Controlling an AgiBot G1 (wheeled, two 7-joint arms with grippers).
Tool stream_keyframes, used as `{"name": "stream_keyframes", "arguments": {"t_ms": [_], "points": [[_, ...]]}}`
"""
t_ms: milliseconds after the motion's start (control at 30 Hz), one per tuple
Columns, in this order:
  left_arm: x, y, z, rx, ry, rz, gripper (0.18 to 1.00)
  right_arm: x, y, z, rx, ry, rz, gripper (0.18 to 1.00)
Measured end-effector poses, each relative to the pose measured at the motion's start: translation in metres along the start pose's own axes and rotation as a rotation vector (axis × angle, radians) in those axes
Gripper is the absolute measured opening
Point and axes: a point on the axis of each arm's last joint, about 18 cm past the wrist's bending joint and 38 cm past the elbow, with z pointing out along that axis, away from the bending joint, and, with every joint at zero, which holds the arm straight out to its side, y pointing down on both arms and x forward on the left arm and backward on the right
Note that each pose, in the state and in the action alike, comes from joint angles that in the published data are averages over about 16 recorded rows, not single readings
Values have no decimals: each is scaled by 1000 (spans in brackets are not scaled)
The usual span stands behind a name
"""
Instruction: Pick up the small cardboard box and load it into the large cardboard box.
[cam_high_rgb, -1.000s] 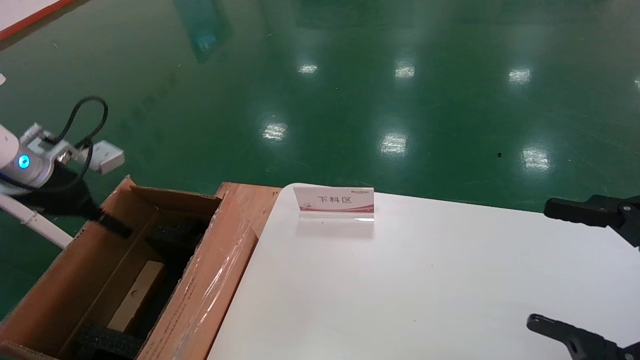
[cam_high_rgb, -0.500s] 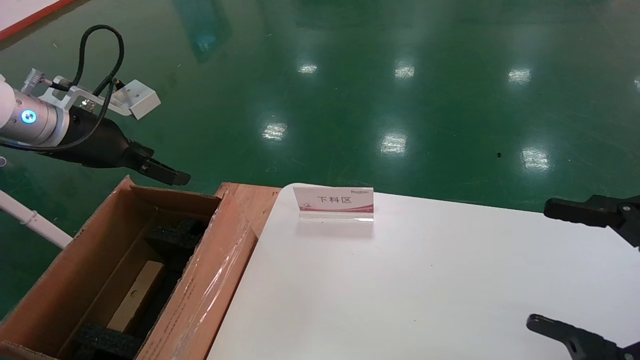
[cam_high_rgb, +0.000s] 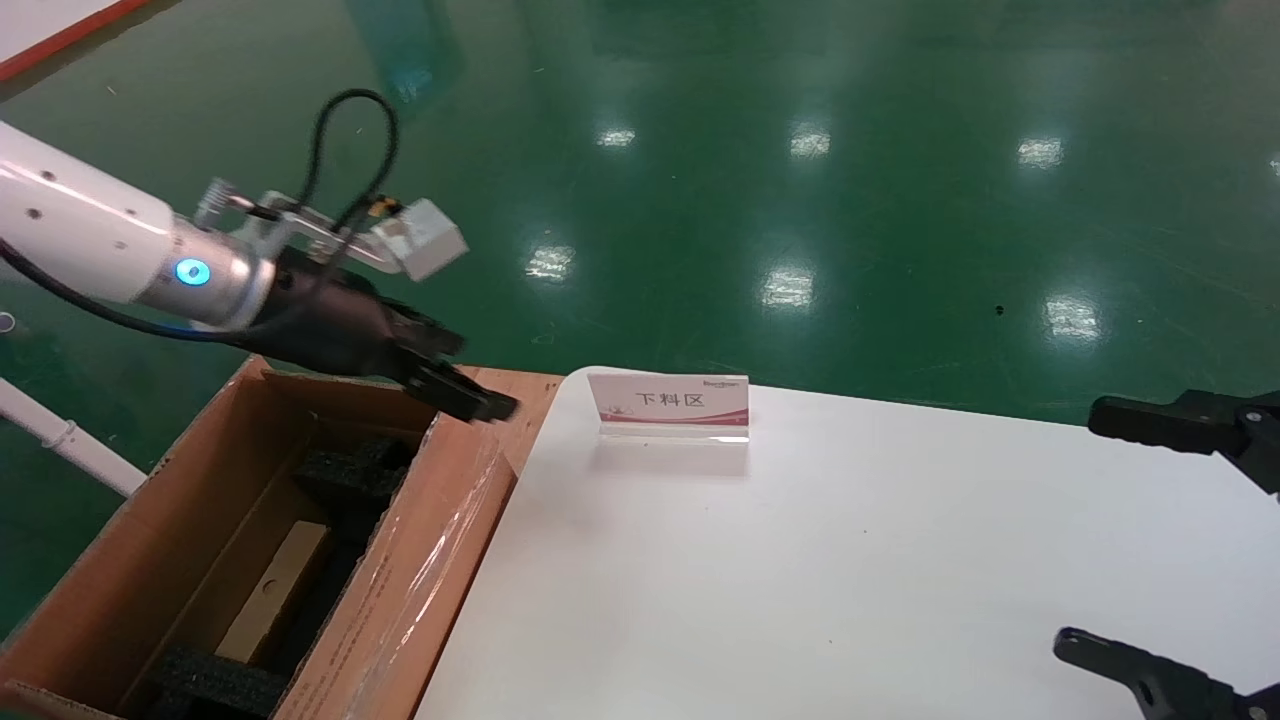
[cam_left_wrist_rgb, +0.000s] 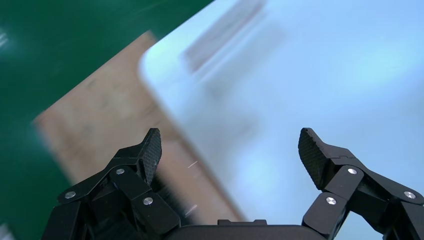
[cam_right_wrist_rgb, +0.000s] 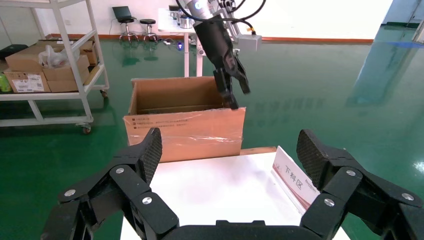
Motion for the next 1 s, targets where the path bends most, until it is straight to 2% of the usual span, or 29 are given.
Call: {"name": "stream_keyframes", "arguments": {"t_ms": [467,1000], "points": [[72,-22,29,189,325,162,1001,0,0,0,0,0,0,1001],[123,-24,17,507,574,313,1001,0,0,0,0,-1,0,1001]]}}
